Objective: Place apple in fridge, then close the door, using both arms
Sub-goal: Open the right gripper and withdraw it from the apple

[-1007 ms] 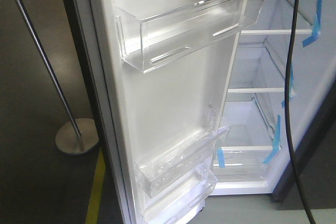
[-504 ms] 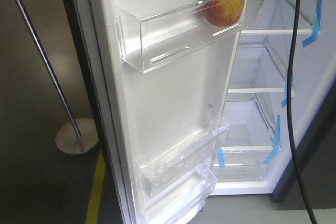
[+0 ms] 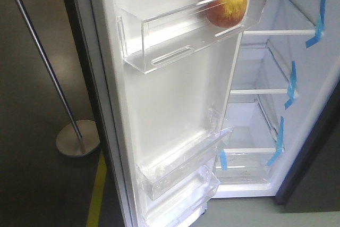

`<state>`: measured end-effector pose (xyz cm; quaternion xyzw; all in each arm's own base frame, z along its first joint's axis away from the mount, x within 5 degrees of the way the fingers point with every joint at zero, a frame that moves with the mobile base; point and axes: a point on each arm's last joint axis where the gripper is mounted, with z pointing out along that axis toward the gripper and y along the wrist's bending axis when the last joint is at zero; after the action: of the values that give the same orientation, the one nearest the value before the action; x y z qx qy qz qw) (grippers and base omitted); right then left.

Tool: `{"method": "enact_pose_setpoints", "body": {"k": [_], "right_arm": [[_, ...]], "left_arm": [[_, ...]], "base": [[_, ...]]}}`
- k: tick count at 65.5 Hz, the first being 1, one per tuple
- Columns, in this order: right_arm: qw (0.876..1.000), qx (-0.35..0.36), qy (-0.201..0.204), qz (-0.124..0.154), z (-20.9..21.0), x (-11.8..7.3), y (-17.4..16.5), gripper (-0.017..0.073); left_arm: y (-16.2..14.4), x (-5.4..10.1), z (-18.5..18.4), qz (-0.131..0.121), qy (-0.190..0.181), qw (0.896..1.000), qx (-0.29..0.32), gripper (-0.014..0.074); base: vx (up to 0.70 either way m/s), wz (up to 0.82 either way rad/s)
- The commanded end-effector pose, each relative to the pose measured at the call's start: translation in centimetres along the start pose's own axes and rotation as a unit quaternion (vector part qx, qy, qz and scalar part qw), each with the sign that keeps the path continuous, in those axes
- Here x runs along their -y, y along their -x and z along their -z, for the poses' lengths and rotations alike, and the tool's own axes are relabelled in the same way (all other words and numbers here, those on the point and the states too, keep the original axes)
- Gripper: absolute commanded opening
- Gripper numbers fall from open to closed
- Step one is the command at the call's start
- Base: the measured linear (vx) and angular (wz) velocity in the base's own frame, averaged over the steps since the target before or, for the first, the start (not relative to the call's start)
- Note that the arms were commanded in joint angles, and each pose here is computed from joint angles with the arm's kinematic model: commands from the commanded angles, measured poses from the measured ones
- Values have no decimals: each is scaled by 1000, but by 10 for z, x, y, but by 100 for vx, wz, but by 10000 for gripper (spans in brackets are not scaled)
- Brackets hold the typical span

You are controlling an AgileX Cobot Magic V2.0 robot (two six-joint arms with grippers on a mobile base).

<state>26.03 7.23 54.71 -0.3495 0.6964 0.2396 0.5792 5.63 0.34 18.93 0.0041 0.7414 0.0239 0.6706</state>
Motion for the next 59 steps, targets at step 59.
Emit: {"method": "enact_pose_setpoints", "body": {"k": [59], "right_arm": [[984, -56, -126, -115, 85, -135, -227, -4]], "left_arm": [[37, 8, 10, 245, -96, 943, 204, -8]], "base": [[0, 0]]}}
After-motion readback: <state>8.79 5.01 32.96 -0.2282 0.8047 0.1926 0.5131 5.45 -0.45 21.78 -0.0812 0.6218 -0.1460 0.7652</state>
